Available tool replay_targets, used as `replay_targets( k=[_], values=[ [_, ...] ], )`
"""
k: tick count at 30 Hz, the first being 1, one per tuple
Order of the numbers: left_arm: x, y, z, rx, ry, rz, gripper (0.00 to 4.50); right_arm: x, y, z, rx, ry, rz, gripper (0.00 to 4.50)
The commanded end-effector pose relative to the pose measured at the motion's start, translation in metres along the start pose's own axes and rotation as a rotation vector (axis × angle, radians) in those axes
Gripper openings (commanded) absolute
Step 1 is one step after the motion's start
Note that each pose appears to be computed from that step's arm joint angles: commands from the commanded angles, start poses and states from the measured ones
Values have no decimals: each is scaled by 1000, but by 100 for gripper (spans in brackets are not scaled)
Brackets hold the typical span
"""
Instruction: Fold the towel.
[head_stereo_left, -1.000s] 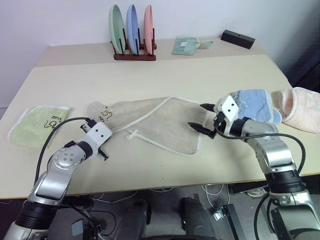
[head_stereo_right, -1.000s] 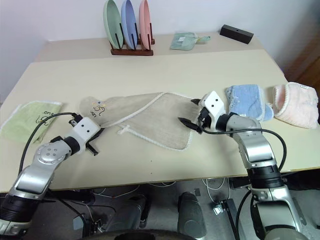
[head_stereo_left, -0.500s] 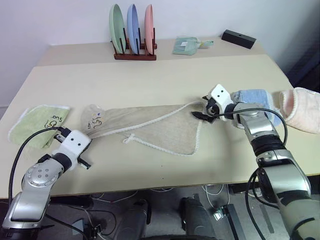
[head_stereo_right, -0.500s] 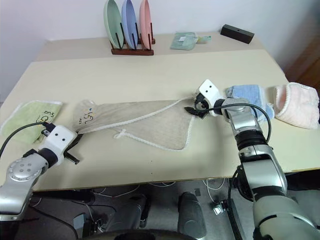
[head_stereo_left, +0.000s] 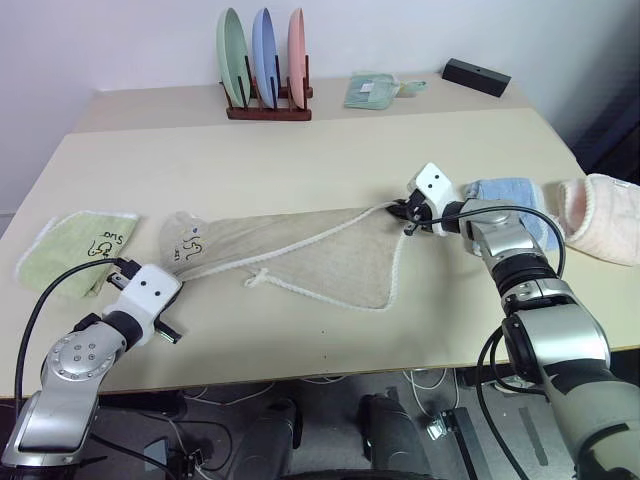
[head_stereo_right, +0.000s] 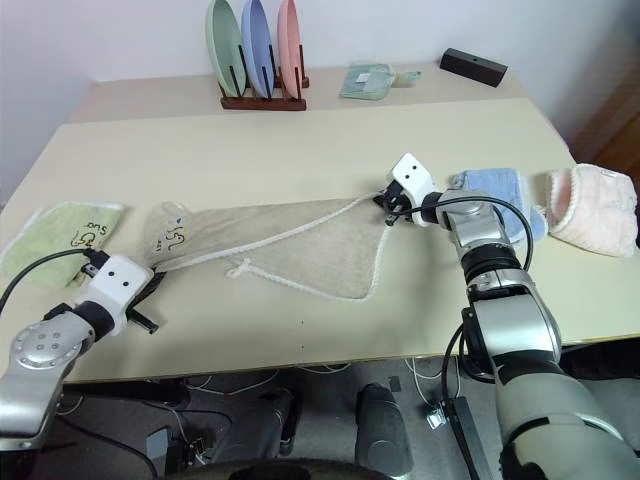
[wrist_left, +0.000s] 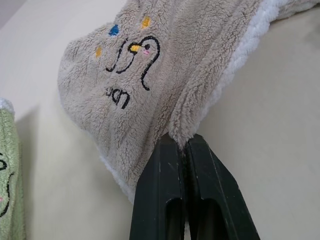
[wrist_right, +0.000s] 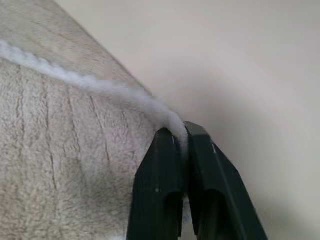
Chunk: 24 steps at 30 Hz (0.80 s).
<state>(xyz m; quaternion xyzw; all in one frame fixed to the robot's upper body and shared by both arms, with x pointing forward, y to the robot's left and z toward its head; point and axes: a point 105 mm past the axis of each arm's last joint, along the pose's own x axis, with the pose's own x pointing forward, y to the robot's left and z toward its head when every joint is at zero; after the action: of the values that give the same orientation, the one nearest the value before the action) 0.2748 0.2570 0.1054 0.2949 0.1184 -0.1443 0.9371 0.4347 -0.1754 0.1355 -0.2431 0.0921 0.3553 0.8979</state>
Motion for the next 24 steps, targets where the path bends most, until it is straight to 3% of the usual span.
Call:
replay_targets(
  k=[1, 4, 8, 12, 15, 19, 24],
  values=[
    [9, 35, 27, 5, -90, 87, 0, -17, -37, 61, -158, -143, -147, 8],
    [28, 77, 56, 25, -170, 203, 0, -28, -60, 100, -251, -210, -263, 8],
    [33, 152, 121, -25, -360, 430, 0, -55, -83, 168, -367, -360, -399, 8],
    [22, 178, 147, -25, -452, 471, 0, -71, -79, 200, -446, -455, -373, 8],
    [12, 167, 138, 5, -443, 369, 0, -76, -52, 192, -498, -475, -170, 8],
    [-4, 122, 98, 10, -357, 174, 0, -79, -8, 146, -481, -375, 78, 8],
    [-36, 62, 43, -39, -155, -54, 0, -102, 41, 86, -337, -210, 306, 8]
  ],
)
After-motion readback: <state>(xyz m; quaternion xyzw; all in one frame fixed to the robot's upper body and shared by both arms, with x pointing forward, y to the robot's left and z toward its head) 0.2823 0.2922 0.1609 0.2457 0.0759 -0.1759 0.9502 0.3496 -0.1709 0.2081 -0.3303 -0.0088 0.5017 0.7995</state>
